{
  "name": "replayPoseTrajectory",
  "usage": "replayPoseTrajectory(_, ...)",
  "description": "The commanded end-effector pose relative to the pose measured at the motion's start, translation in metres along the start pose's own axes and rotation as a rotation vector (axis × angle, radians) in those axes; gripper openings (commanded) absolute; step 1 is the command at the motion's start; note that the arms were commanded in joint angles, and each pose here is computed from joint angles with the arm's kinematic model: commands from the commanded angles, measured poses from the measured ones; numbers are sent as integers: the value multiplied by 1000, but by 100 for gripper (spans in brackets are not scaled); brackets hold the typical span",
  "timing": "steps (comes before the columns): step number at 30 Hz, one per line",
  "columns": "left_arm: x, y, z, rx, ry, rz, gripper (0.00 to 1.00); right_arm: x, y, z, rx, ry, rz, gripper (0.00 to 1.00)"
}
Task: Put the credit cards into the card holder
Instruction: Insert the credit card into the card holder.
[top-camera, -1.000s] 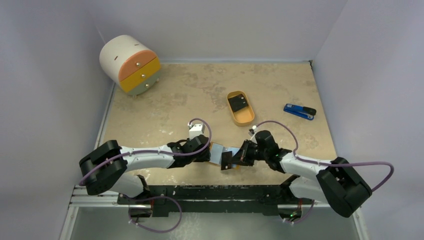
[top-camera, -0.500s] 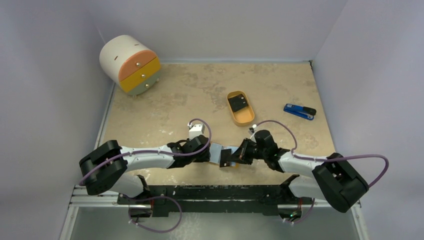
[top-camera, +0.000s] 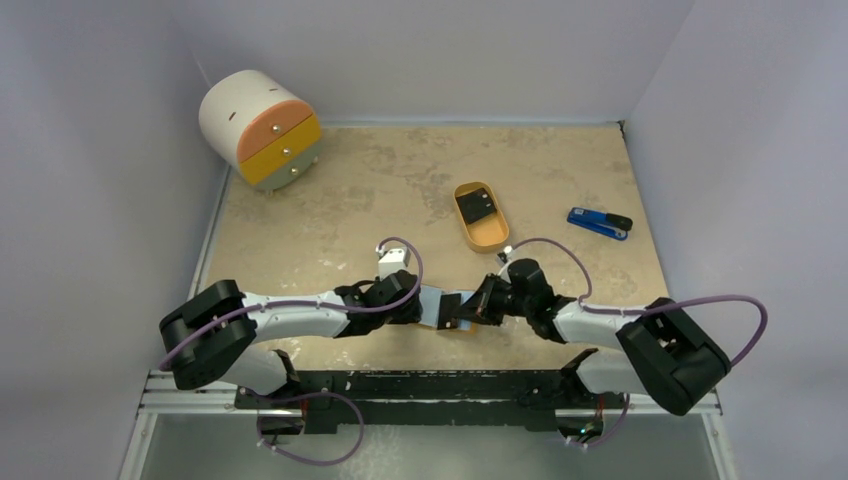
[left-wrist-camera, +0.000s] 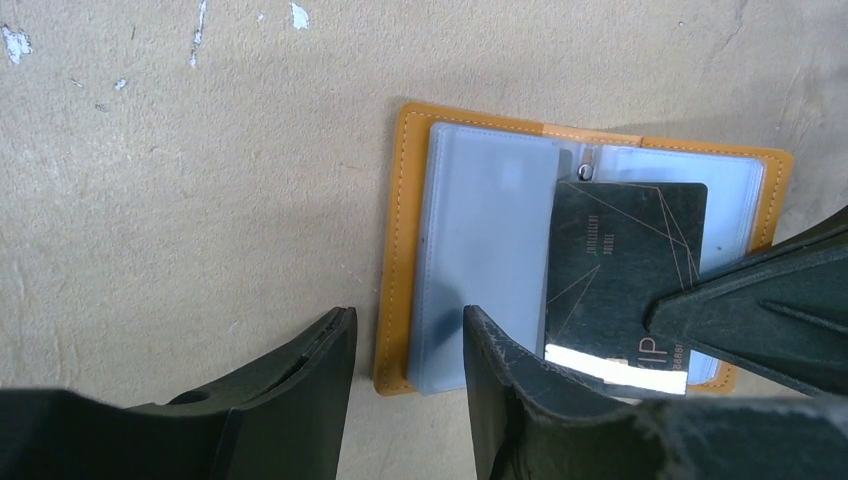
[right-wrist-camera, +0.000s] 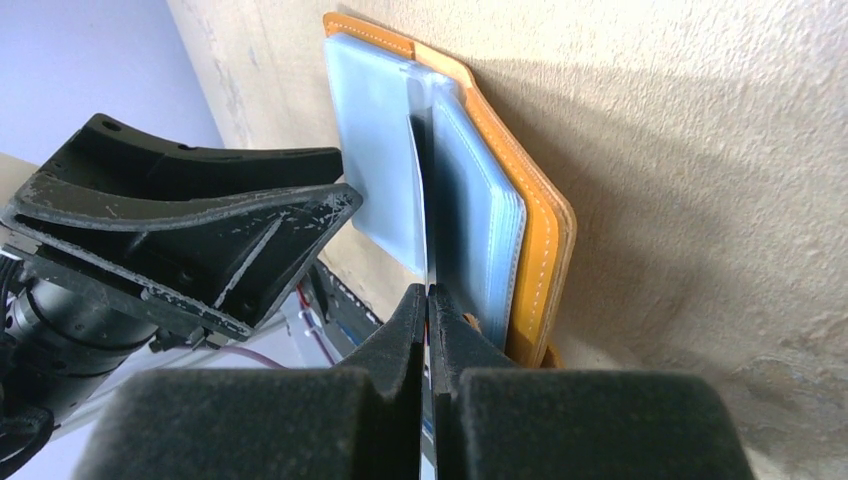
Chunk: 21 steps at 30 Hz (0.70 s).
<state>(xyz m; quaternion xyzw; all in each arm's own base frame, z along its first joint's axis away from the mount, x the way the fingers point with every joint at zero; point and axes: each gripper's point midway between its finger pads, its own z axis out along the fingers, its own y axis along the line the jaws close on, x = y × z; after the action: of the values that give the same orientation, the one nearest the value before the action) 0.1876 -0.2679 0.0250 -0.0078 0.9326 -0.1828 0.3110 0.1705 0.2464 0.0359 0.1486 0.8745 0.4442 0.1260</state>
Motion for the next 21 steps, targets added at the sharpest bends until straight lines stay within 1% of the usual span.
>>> replayPoseTrajectory(1,7,-1,3,15,16,-7,43,-12,14,5,-43,-42,-40,0)
replayPoseTrajectory(15,9,-2,5,21,25,-8,42,-25,18,14,-70,-98,-23,0)
replayPoseTrajectory(21,11,-2,5,24,28,-11,41,-25,13,16,-61,-104,-13,0)
